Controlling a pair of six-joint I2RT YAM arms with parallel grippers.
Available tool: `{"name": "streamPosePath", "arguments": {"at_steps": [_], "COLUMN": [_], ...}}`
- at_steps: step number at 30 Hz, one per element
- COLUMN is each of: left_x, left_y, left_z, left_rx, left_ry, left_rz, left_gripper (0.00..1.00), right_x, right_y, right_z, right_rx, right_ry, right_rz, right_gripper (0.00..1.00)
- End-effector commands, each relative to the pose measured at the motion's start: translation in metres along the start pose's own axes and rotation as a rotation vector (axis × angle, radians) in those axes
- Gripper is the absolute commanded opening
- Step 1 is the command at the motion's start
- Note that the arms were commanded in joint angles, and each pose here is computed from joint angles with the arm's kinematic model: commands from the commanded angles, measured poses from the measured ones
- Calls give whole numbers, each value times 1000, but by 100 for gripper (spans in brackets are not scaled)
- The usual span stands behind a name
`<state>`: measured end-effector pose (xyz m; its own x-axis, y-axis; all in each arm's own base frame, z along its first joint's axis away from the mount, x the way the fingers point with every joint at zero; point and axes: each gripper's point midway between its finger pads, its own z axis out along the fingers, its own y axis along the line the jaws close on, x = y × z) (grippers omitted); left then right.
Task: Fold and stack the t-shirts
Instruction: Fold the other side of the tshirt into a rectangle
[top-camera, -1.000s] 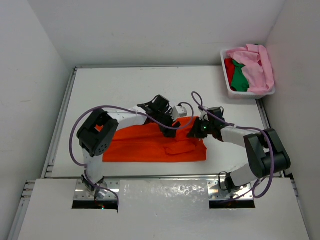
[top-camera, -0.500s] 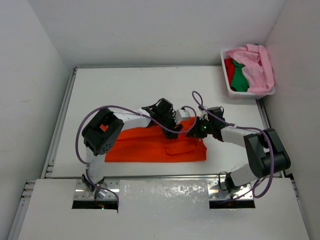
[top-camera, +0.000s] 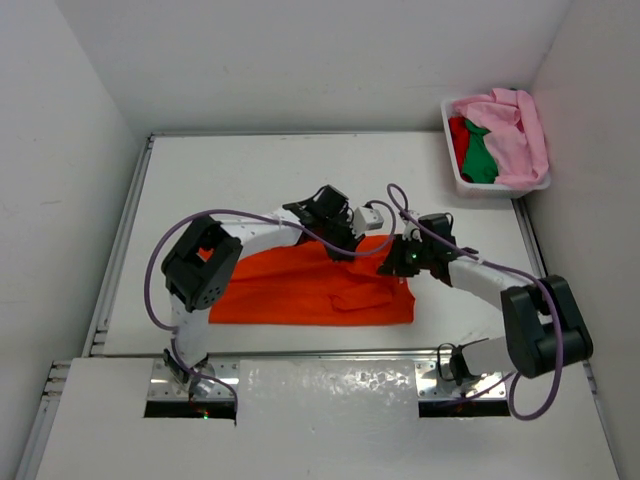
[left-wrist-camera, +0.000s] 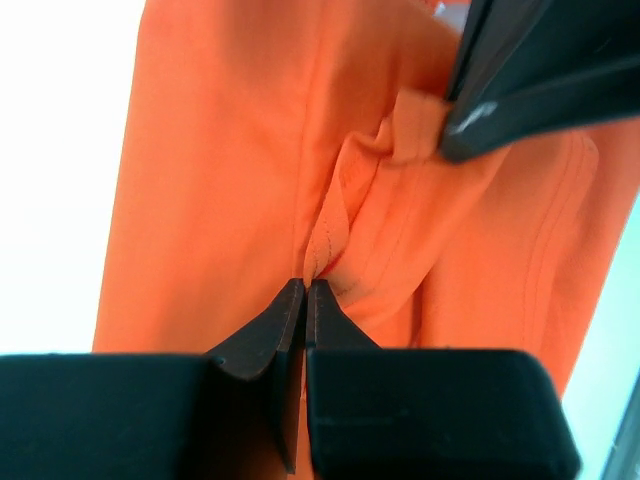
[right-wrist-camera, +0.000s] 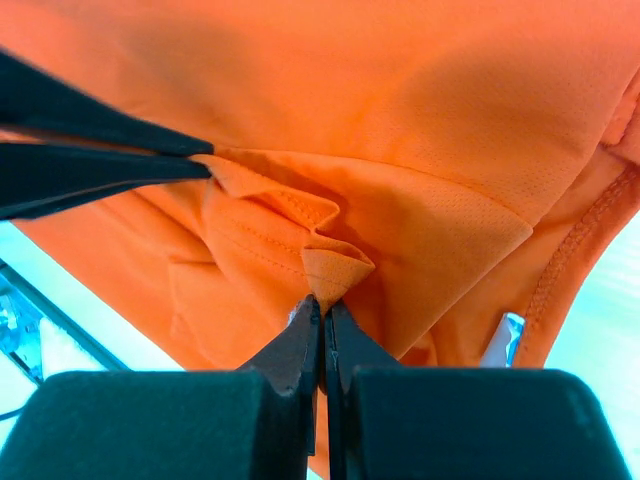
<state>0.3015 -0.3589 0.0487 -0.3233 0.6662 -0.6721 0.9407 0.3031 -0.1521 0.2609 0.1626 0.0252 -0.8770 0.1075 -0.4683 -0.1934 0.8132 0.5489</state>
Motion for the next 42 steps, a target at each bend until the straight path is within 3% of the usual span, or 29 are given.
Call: {"name": "streamPosePath", "arguments": {"at_steps": [1, 10, 25, 30, 33, 34, 36, 42], "left_x": [-19, 1, -13, 7, 17, 18, 21, 24], "left_y": [-4, -28, -35, -45, -53, -55, -53, -66], "left_z": [-27, -25, -39, -30, -25, -26, -27, -41], "left_rx": [9, 123, 175, 217, 250, 254, 257, 341], "left_ry": [-38, -11, -38, -6, 4, 5, 16, 36], "left_rz": [11, 18, 113, 77, 70, 72, 105, 197], "left_gripper": [0, 0, 0, 1, 12, 17, 29, 38], "right_x": [-8, 7, 12, 29, 35, 34, 36, 33], "right_y": [4, 10, 18, 17, 19, 18, 19, 47], "right_z": [-15, -17, -26, -17, -17, -18, -23, -46], "right_rx": [8, -44, -88, -127, -147, -146, -146, -315], "right_ry": [-32, 5, -8, 42, 61, 56, 66, 3], "right_rz": [-75, -93, -144, -87, -77, -84, -110, -188], "right_gripper": [0, 2, 0, 14, 22, 32, 38, 39]}}
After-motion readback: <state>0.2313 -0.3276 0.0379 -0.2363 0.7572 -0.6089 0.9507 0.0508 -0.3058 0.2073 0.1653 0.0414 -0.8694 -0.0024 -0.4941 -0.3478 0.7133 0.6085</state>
